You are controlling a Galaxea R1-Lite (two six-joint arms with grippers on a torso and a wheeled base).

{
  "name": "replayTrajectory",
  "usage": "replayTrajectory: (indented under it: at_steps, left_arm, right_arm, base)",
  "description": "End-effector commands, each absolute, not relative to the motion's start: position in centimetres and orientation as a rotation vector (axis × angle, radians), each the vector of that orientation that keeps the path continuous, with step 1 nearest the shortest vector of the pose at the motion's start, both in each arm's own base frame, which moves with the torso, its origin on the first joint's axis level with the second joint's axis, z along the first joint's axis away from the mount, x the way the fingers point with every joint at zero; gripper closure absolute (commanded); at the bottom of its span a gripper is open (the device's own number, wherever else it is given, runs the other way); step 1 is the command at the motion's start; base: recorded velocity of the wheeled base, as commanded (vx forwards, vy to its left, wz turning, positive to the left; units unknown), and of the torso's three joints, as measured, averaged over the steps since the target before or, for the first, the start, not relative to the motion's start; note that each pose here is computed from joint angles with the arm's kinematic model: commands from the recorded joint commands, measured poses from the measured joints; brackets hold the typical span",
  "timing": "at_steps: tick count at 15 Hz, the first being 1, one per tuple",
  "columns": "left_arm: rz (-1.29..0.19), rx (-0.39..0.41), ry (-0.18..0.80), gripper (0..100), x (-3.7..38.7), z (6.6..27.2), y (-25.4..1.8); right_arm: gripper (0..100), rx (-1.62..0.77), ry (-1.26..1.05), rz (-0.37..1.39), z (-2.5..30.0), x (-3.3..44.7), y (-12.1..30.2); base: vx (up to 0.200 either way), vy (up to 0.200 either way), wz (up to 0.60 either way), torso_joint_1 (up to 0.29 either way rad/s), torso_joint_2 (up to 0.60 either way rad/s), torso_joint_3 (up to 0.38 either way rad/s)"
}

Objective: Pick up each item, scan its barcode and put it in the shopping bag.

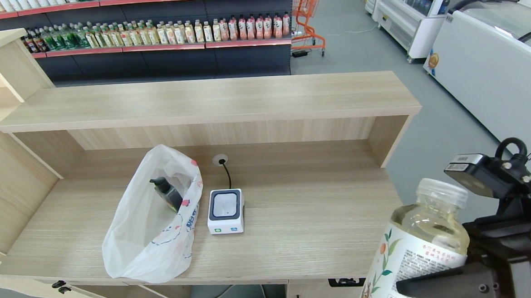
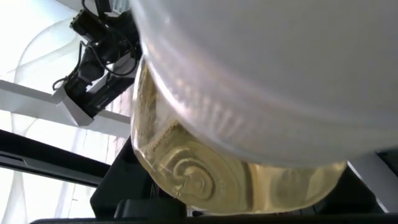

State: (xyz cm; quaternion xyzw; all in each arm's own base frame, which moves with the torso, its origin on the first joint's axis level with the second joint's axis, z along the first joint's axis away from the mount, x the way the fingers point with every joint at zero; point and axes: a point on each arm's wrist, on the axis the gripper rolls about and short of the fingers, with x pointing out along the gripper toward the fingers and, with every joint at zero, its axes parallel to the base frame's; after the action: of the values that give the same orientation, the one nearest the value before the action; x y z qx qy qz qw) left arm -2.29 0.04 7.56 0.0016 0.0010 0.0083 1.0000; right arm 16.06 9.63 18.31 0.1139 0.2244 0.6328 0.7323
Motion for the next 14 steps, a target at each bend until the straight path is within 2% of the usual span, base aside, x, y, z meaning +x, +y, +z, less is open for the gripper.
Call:
replayTrajectory:
  at_steps: [1, 2, 3, 4, 6, 8, 12, 14]
  left_arm:
    - [0.017, 0.003, 0.002, 0, -2.3, 7.6, 0.0]
    - [0.017, 0.003, 0.002, 0, -2.3, 7.6, 0.0]
    - [0.017, 0.003, 0.002, 0, -2.3, 7.6, 0.0]
    - [0.017, 0.003, 0.002, 0, -2.3, 7.6, 0.0]
    - [0.017, 0.003, 0.002, 0, -2.3, 7.6, 0.0]
    - [0.017, 0.003, 0.002, 0, -2.3, 7.6, 0.0]
    - [0.017, 0.003, 0.002, 0, -2.3, 7.6, 0.0]
    - [0.017, 0.003, 0.002, 0, -2.3, 7.6, 0.0]
  right_arm:
    - [100, 0.203, 0.424, 1.340, 18.8, 16.6, 9.0]
    - [100, 0.095, 0.338, 1.233, 19.0, 17.4, 8.6]
    - [100, -0.207, 0.204, 0.913, 19.0, 19.0, 7.6]
    - [100, -0.366, 0.156, 0.732, 19.4, 19.4, 6.6]
    - [100, -0.505, 0.061, 0.625, 19.9, 18.9, 5.6]
    - [100, -0.738, -0.018, 0.571, 19.0, 18.9, 5.5]
    - [100, -0.959, -0.186, 0.543, 19.0, 19.3, 5.8]
    - [100, -0.996, -0.207, 0.552, 19.0, 19.1, 5.8]
  base:
    - [0.000, 0.000, 0.00, 0.000, 0.00, 0.000]
    - [0.000, 0.000, 0.00, 0.000, 0.00, 0.000]
    - [0.000, 0.000, 0.00, 0.000, 0.00, 0.000]
    - [0.000, 0.000, 0.00, 0.000, 0.00, 0.000]
    - [0.000, 0.000, 0.00, 0.000, 0.00, 0.000]
    - [0.000, 0.000, 0.00, 0.000, 0.00, 0.000]
    - [0.000, 0.000, 0.00, 0.000, 0.00, 0.000]
    - [0.000, 0.000, 0.00, 0.000, 0.00, 0.000]
